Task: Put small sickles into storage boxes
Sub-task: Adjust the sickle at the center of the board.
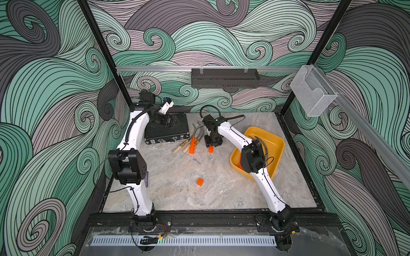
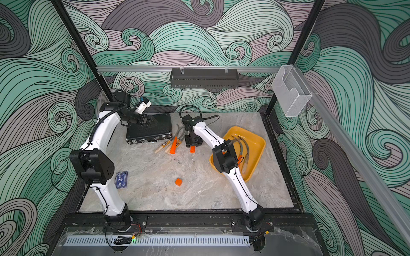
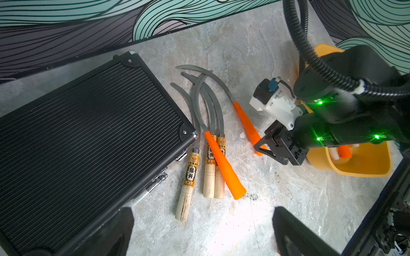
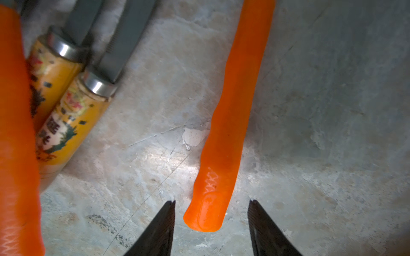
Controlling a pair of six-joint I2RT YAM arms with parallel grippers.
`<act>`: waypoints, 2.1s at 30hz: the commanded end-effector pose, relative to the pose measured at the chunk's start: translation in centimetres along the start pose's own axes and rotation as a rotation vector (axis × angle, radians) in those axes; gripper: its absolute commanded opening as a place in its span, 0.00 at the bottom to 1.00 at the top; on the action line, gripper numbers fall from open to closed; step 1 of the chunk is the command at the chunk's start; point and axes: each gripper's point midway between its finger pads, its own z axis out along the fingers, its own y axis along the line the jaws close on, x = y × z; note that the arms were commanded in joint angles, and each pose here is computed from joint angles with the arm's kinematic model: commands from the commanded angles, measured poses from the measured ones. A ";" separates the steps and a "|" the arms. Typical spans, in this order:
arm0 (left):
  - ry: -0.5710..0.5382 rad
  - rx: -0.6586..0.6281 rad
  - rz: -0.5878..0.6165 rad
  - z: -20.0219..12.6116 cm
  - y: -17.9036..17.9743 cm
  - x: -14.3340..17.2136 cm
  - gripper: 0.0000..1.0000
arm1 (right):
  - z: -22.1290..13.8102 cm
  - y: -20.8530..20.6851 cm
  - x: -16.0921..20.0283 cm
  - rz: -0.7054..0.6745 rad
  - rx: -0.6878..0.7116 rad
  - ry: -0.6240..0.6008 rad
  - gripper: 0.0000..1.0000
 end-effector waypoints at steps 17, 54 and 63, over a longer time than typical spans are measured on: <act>-0.026 -0.004 0.003 -1.5 -0.7 -0.3 0.98 | 2.4 -0.6 1.7 0.009 0.023 0.078 0.46; -0.040 0.003 0.027 -1.3 -0.7 -0.8 0.98 | 3.2 -2.0 5.5 -0.011 0.040 0.184 0.46; -0.031 0.006 0.031 -1.3 -0.7 -0.8 0.98 | 4.7 -2.2 6.1 0.016 0.001 0.253 0.44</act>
